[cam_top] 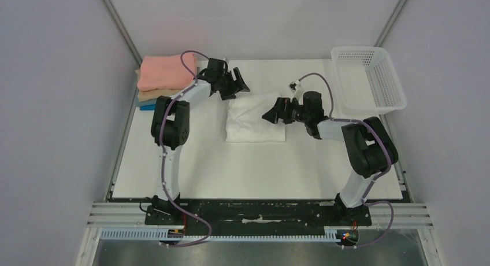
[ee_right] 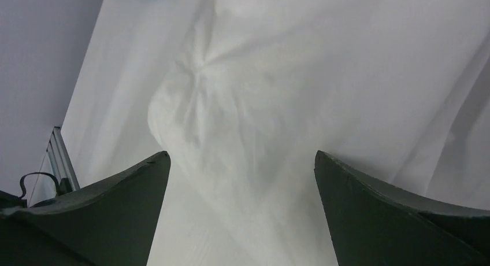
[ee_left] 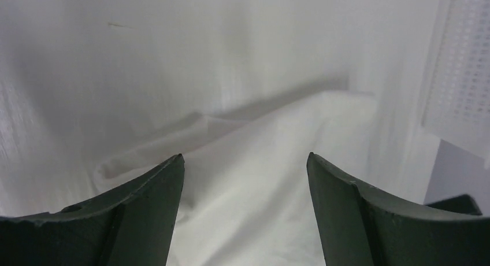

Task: Fold and stack the t-shirts
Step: Smooth out wrinkles on the folded tshirt, then put the neatly folded tshirt into the corner of the board with the left arm

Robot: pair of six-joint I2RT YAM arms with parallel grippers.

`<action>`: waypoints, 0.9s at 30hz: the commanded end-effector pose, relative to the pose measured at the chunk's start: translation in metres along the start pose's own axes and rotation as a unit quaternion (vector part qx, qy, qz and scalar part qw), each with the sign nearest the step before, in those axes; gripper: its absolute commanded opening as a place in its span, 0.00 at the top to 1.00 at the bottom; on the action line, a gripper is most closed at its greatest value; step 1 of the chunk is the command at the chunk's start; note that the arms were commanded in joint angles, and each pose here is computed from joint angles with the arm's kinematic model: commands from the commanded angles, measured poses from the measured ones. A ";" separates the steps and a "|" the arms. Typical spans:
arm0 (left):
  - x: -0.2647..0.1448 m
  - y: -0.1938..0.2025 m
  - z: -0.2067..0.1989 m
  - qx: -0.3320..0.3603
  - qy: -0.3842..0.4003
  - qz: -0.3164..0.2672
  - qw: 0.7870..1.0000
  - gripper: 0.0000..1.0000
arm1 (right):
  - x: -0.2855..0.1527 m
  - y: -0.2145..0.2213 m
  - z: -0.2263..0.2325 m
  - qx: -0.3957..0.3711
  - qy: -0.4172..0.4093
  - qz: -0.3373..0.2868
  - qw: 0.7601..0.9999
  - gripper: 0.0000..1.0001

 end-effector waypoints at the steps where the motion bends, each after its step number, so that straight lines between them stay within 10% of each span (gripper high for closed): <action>1: 0.036 0.021 0.055 -0.041 -0.061 0.063 0.995 0.16 | -0.006 0.037 0.001 0.027 -0.014 0.011 0.999 0.02; 12: 0.040 0.012 0.059 -0.051 -0.068 0.058 0.995 0.16 | -0.012 0.068 -0.032 0.020 0.077 0.064 0.995 0.02; 19: -0.021 -0.033 0.004 0.003 -0.048 -0.015 0.999 0.16 | -0.038 -0.043 -0.001 -0.075 0.104 -0.047 0.991 0.02; 27: -0.059 0.018 0.035 -0.028 -0.090 -0.004 0.996 0.15 | -0.108 -0.038 -0.011 0.029 0.184 -0.164 0.969 0.02</action>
Point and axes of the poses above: each gripper's point midway between its finger pads, its own x axis out along the fingers, its own z axis along the line the jaws close on, y = z × x, the point moved 3 cm from there along -x, back along the fingers, and after that the axes turned 7 degrees about -x, right-handed, at the moved point
